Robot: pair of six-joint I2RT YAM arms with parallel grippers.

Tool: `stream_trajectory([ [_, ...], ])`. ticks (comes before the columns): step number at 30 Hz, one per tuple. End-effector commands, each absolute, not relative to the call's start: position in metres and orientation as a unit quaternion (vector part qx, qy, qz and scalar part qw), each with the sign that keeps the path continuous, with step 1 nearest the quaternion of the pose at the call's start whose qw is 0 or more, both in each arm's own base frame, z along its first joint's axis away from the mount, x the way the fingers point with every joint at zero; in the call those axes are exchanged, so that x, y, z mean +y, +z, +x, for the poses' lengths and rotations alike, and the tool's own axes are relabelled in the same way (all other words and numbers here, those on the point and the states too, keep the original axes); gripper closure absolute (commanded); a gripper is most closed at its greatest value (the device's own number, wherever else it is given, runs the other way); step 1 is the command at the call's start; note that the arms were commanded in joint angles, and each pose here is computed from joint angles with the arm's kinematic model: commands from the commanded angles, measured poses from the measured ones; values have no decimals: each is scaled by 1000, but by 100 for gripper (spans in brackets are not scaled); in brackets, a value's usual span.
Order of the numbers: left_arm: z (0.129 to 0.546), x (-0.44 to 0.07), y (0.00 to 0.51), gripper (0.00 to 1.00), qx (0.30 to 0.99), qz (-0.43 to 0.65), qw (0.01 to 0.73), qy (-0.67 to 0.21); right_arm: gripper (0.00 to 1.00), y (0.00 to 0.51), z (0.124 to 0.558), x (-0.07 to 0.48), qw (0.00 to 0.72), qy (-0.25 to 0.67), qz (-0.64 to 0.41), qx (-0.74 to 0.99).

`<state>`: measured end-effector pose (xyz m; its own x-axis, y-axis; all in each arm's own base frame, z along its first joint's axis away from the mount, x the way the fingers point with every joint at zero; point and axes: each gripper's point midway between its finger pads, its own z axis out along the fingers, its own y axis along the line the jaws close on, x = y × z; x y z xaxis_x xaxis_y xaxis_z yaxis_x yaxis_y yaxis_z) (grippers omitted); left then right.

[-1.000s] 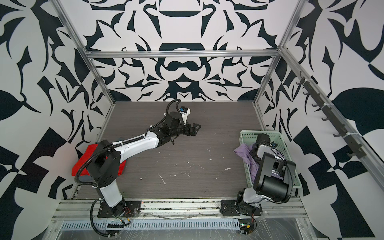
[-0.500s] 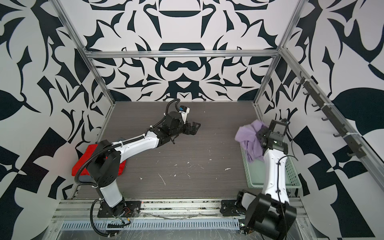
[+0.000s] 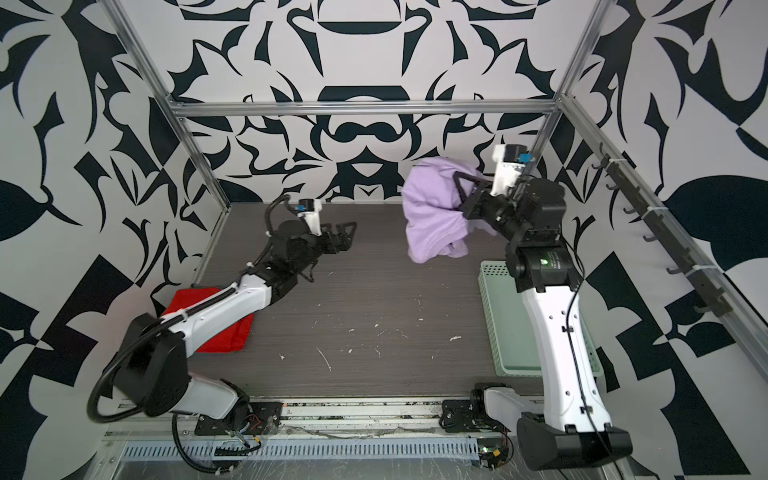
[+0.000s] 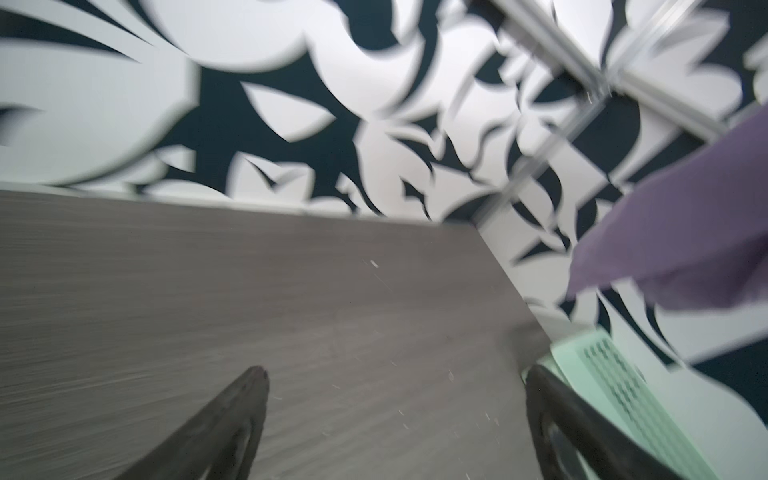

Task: Fold and stack the t-shirts
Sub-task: 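Carry the lavender shirt to centre with the right gripper while the left grasps it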

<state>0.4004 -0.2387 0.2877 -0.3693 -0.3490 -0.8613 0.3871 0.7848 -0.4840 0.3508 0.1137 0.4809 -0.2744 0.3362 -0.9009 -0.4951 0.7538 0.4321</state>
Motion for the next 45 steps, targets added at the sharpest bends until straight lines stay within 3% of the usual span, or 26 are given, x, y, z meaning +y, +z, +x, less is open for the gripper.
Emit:
stream_trajectory([
  [1,387,-199,307,1,742,-33,598,-302,100,481,370,144,588,377,-73,712],
  [2,380,-189,311,1,742,-39,605,-288,100,466,380,149,568,381,-61,726],
  [4,372,-168,307,1,749,-59,609,-254,87,419,403,162,510,391,-36,765],
  [5,369,-162,305,1,752,-66,610,-243,75,395,411,166,478,391,-26,786],
  [6,365,-155,303,1,755,-73,610,-231,51,367,421,169,441,384,-13,811],
  [7,363,-149,300,1,758,-80,609,-220,38,341,428,169,409,369,1,834],
  [9,361,-142,295,1,764,-87,605,-204,28,305,438,159,378,324,26,867],
  [17,368,-167,251,1,829,-40,522,-196,23,285,430,130,404,248,50,879],
  [23,363,-229,187,1,888,34,394,-235,26,235,409,128,347,242,65,904],
  [29,311,-278,123,1,930,111,318,-146,27,173,382,126,300,249,108,915],
  [33,277,-298,83,5,948,88,247,-180,27,143,369,138,272,279,121,913],
  [45,226,-316,43,20,959,112,185,-185,26,81,352,158,237,301,133,914],
])
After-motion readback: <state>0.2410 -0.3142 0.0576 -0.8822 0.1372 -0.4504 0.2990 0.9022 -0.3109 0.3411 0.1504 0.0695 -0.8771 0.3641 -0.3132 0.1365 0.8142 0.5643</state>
